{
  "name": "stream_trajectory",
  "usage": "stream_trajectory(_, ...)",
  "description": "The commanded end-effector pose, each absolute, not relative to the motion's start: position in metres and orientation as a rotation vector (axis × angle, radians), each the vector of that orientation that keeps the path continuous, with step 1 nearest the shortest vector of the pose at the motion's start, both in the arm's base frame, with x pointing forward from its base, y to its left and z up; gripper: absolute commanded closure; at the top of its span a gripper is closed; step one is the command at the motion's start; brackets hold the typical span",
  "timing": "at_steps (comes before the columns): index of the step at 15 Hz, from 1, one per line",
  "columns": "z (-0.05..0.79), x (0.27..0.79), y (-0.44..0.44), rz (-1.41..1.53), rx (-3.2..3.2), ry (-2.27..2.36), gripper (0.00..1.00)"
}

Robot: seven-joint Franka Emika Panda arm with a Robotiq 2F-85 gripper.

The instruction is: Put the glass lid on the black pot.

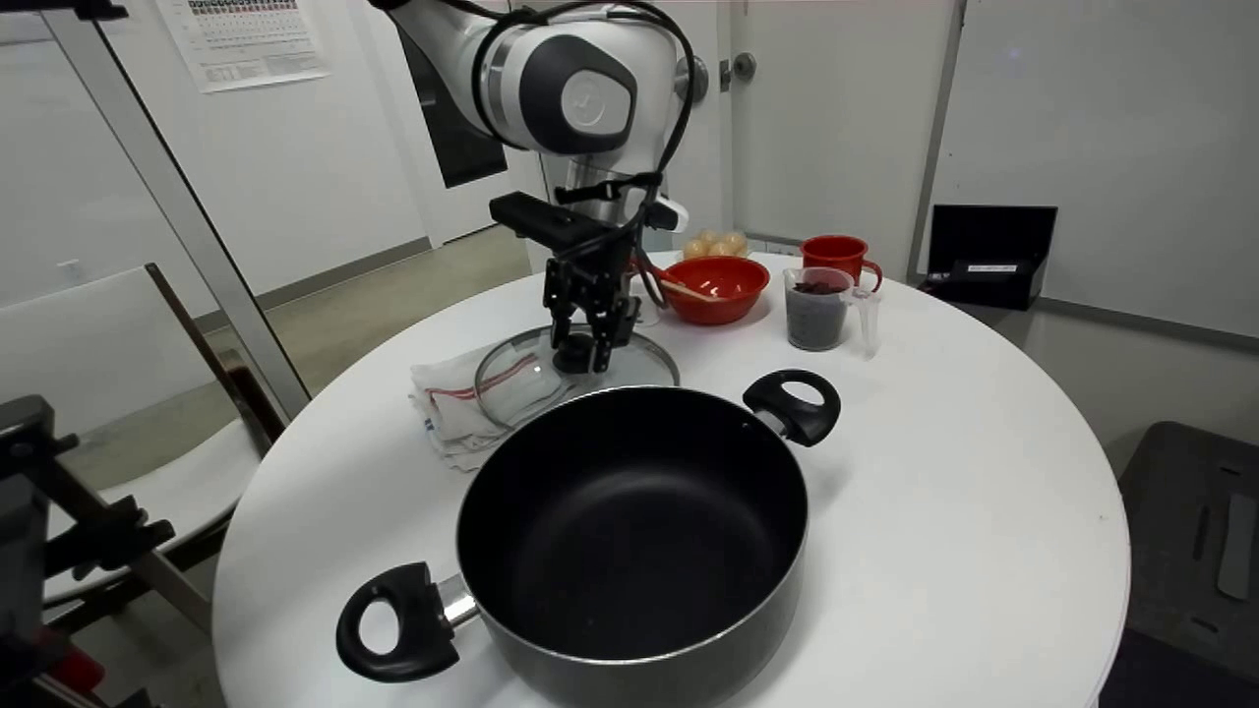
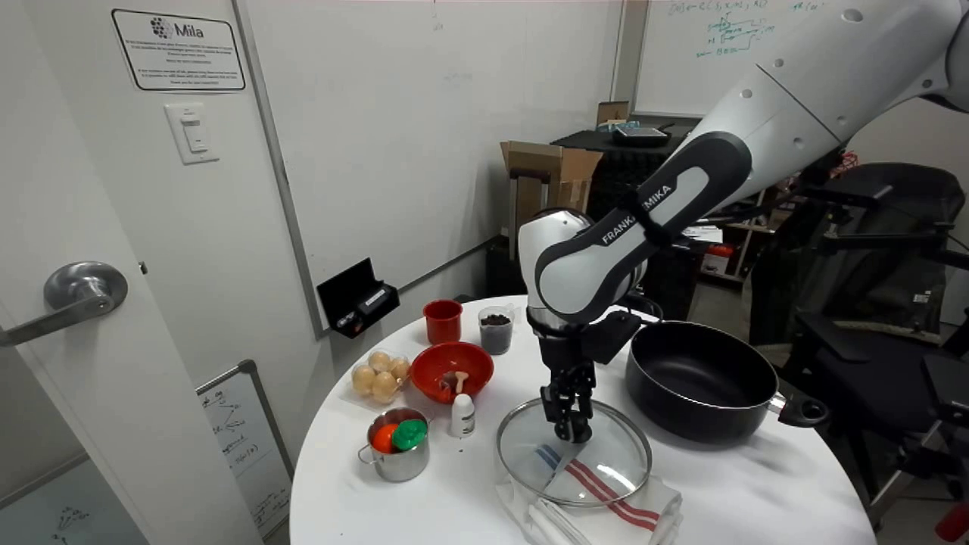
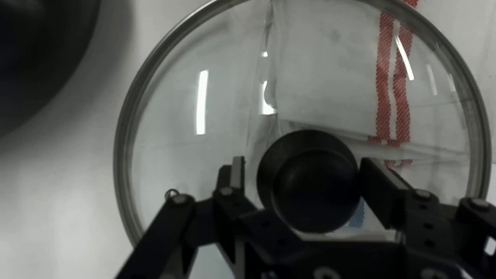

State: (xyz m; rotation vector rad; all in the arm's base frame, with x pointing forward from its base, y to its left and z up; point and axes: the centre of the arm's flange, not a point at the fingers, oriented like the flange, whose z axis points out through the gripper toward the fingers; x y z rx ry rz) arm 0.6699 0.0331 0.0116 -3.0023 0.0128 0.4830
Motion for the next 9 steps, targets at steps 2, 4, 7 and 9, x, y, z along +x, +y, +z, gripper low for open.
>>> stream_trajectory(2, 0.014, 0.679, 0.035, 0.483, -2.965, 0.023, 0.65)
stream_trajectory(4, 0.019, 0.681, 0.036, 0.480, -2.966, 0.020, 0.75)
stream_trajectory(7, 0.025, 0.678, 0.037, 0.470, -2.963, 0.012, 0.75)
stream_trajectory(9, 0.039, 0.671, 0.040, 0.444, -2.980, -0.001, 0.75)
